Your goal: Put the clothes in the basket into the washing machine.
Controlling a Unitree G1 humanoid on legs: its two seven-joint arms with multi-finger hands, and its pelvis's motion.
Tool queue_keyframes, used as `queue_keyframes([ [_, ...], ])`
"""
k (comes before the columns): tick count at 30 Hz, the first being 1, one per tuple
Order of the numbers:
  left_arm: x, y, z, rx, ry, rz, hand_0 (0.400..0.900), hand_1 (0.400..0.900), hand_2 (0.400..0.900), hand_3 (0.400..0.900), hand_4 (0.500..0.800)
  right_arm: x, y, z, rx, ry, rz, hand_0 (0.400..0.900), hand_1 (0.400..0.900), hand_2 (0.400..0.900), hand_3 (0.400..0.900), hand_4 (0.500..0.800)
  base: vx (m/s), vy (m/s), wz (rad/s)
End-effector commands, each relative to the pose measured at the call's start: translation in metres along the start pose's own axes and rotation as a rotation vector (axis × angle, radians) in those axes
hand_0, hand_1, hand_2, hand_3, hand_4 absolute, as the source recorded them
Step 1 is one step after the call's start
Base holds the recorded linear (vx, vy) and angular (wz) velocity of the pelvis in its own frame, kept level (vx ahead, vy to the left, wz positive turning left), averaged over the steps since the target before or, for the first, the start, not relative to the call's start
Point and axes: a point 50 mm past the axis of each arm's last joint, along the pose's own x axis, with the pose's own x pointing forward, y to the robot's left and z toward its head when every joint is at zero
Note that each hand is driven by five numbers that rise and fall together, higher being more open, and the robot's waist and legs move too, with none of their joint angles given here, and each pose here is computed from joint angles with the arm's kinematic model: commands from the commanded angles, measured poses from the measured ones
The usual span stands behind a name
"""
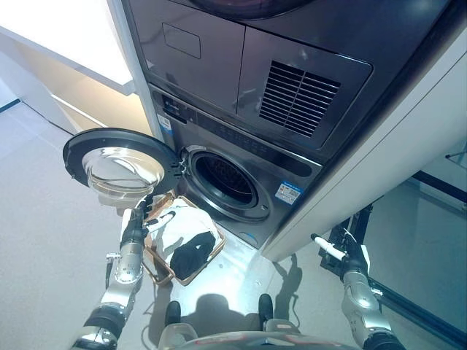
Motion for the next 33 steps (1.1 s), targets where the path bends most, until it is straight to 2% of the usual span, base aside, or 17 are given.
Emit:
queue_keyframes([
  [1, 0.031, 0.016, 0.042, 0.095, -0.164, 0.048, 0.9, 0.9, 0.9, 0.9, 0.8, 0.019, 0.004, 0.075, 0.055, -0.32, 0.016, 0.9, 0.9, 0.9, 0.9, 0.8, -0.097, 0.009, -0.05],
  [4, 0.035, 0.013, 0.041, 0.134, -0.145, 0.046, 0.9, 0.9, 0.9, 0.9, 0.8, 0.019, 0.011, 0.086, 0.065, -0.361, 0.035, 0.9, 0.9, 0.9, 0.9, 0.8, -0.102, 0.012, -0.06],
  [12, 0.05, 0.01, 0.082, 0.195, -0.29, 0.069, 0.9, 0.9, 0.9, 0.9, 0.8, 0.013, 0.019, 0.134, 0.117, -0.559, 0.063, 0.9, 0.9, 0.9, 0.9, 0.8, -0.135, 0.036, -0.03],
  [20, 0.066, 0.009, 0.137, 0.248, -0.447, 0.17, 0.9, 0.9, 0.9, 0.9, 0.8, -0.007, 0.028, 0.199, 0.204, -0.843, 0.079, 0.9, 0.9, 0.9, 0.9, 0.8, -0.13, 0.014, -0.01],
  [28, 0.076, 0.02, 0.167, 0.308, -0.509, 0.265, 0.9, 0.9, 0.9, 0.9, 0.8, -0.031, 0.027, 0.239, 0.282, -1.048, 0.07, 0.9, 0.9, 0.9, 0.9, 0.8, -0.07, -0.009, 0.06],
  [33, 0.079, 0.029, 0.189, 0.401, -0.578, 0.325, 0.9, 0.9, 0.9, 0.9, 0.8, -0.052, 0.02, 0.261, 0.323, -1.2, 0.045, 0.9, 0.9, 0.9, 0.9, 0.8, -0.051, -0.02, 0.03],
])
